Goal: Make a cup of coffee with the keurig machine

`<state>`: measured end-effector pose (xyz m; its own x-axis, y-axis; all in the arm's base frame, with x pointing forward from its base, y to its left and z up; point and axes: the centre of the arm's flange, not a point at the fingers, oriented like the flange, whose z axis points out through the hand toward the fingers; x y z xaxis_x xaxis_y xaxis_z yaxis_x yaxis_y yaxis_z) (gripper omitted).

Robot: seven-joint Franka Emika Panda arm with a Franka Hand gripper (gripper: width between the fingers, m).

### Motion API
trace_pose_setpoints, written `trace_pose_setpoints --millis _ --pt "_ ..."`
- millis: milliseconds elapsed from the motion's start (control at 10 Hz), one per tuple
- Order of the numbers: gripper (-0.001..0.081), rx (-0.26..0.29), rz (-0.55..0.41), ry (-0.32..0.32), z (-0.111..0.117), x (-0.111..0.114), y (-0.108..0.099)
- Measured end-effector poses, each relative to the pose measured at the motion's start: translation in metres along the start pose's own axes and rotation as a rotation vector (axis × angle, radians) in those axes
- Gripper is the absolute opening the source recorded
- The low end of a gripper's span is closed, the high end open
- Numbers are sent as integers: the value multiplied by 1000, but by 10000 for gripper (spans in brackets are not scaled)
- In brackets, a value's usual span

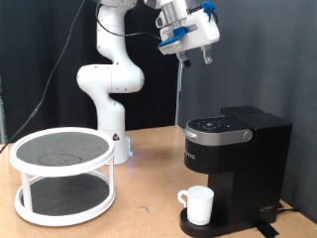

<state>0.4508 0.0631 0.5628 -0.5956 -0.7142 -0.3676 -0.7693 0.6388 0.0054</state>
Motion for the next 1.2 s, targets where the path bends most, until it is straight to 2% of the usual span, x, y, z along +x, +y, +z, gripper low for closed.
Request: trace_pose_setpoints --millis 200,400,600,900,1200 --pt "734 -5 4 12 6 -9 -22" --pt "734 -20 -19 52 14 -19 -40" --pt "734 -40 -46 85 24 -30 -50" --pt "734 -54 -80 108 37 -41 -48" --pt "734 -66 -113 155 56 -42 -43"
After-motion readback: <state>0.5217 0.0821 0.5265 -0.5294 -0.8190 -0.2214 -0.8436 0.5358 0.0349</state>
